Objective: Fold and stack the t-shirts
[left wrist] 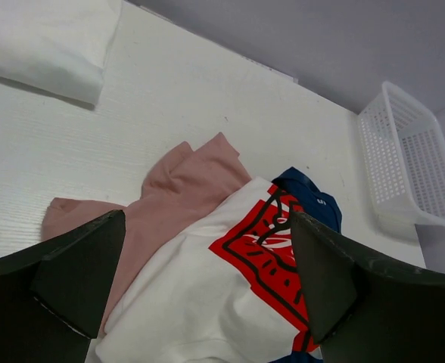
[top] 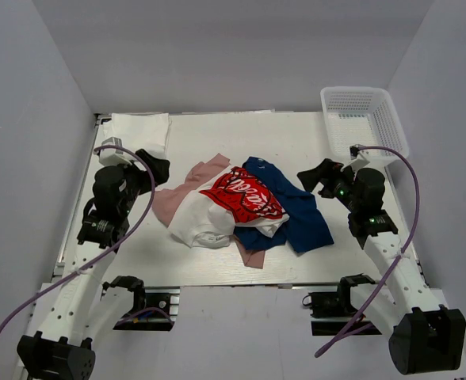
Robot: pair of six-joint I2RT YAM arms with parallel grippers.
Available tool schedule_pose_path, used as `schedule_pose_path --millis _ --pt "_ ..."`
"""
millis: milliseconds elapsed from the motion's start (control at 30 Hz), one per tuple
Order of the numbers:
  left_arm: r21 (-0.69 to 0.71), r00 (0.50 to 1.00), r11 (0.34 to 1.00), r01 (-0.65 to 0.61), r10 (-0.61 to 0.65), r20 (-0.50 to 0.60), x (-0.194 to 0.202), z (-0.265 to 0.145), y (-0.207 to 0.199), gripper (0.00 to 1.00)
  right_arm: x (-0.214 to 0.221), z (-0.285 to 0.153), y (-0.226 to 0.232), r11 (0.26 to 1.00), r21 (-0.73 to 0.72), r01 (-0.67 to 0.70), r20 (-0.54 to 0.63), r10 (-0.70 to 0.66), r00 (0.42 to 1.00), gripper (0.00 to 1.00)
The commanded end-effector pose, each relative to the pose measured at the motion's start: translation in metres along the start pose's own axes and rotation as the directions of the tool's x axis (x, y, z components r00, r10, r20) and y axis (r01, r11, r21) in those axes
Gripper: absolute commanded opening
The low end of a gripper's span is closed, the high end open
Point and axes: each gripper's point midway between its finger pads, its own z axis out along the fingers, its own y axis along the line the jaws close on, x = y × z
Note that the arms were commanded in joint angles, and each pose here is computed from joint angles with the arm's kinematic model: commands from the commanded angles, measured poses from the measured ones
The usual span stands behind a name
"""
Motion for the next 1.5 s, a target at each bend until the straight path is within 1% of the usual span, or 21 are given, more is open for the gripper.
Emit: schedule_pose_path --millis 0,100,200,400,533,633,700,800,833,867,900,933,967,1067,1167,1200,1267,1300,1333,1400,1467 --pt "0.048 1.0 0.999 0.014 -0.014 0.013 -0.014 -0.005 -0.017 1.0 -0.016 -0.005 0.017 0.997 -0.059 0.041 0.033 -0.039 0.999 0.9" --pt "0.039 1.0 0.999 0.013 -0.013 -0.001 -0.014 -0.005 -0.017 1.0 -0.012 -0.004 0.013 0.998 -0.045 0.037 0.029 -0.036 0.999 0.9" --pt "0.011 1.0 1.0 0.012 -0.011 -0.027 -0.01 -0.002 -0.012 1.0 -0.007 -0.005 0.021 0.985 -0.117 0.129 0.028 -0.127 0.991 0.9" --pt "0.037 0.999 0.999 0.013 -0.011 -0.046 -0.006 0.0 -0.017 1.0 -0.016 -0.014 0.033 0.962 -0.12 0.246 0.027 -0.245 0.969 0.9" --pt "0.09 0.998 0.996 0.006 -0.001 -0.056 -0.001 0.001 -0.024 1.0 0.015 -0.009 0.069 0.918 -0.279 0.282 -0.052 -0.308 0.95 0.9" --pt "0.083 0.996 0.996 0.007 0.0 -0.084 0.006 0.005 -0.021 1.0 0.051 0.007 0.088 0.89 -0.363 0.276 -0.133 -0.343 0.93 0.9" --pt "0.055 0.994 0.998 0.006 0.0 -0.11 0.013 0.004 -0.015 1.0 0.059 0.014 0.105 0.867 -0.392 0.307 -0.138 -0.385 0.912 0.9" --pt "0.034 0.993 0.999 0.004 0.0 -0.118 0.016 0.006 -0.011 1.0 0.096 0.034 0.124 0.841 -0.407 0.356 -0.22 -0.469 0.855 0.9" --pt "0.033 0.993 0.999 0.013 -0.009 -0.119 0.016 0.006 -0.011 1.0 0.105 0.047 0.115 0.847 -0.356 0.395 -0.255 -0.495 0.831 0.9" --pt "0.041 0.992 0.999 0.014 -0.009 -0.124 0.017 0.005 -0.012 1.0 0.131 0.05 0.123 0.817 -0.391 0.424 -0.296 -0.548 0.782 0.9" --pt "0.036 0.991 0.999 0.014 -0.009 -0.131 0.02 0.006 -0.01 1.0 0.129 0.055 0.132 0.804 -0.396 0.444 -0.283 -0.567 0.774 0.9" --pt "0.036 0.991 0.999 0.014 -0.009 -0.131 0.02 0.006 -0.01 1.0 0.145 0.062 0.131 0.783 -0.382 0.491 -0.301 -0.607 0.736 0.9" --pt "0.043 0.991 0.999 0.015 -0.009 -0.136 0.021 0.005 -0.011 1.0 0.168 0.061 0.13 0.73 -0.427 0.535 -0.33 -0.676 0.659 0.9" --pt "0.043 0.987 0.999 0.016 -0.009 -0.161 0.031 0.008 -0.008 1.0 0.194 0.081 0.121 0.62 -0.411 0.668 -0.31 -0.784 0.537 0.9" --pt "0.027 0.987 1.0 0.014 -0.009 -0.162 0.032 0.01 -0.005 1.0 0.201 0.1 0.126 0.597 -0.376 0.709 -0.319 -0.801 0.506 0.89" --pt "0.021 0.985 1.0 0.013 -0.01 -0.17 0.034 0.01 -0.003 1.0 0.201 0.101 0.126 0.595 -0.366 0.716 -0.325 -0.802 0.501 0.79" --pt "0.001 0.986 1.0 0.01 -0.01 -0.168 0.034 0.01 0.001 1.0 0.184 0.109 0.137 0.601 -0.319 0.732 -0.291 -0.798 0.528 0.36" --pt "0.001 0.986 1.0 0.01 -0.01 -0.168 0.034 0.01 0.001 1.0 0.175 0.11 0.149 0.626 -0.3 0.72 -0.256 -0.78 0.571 0.05" --pt "-0.007 0.987 1.0 0.009 -0.01 -0.163 0.034 0.01 0.002 1.0 0.155 0.111 0.164 0.642 -0.291 0.709 -0.206 -0.766 0.609 0.0" --pt "-0.007 0.987 1.0 0.009 -0.01 -0.163 0.034 0.01 0.002 1.0 0.126 0.109 0.178 0.691 -0.253 0.677 -0.164 -0.72 0.674 0.0" --pt "-0.012 0.985 1.0 0.008 -0.01 -0.171 0.036 0.012 0.003 1.0 0.072 0.107 0.195 0.729 -0.152 0.668 -0.07 -0.682 0.728 0.0"
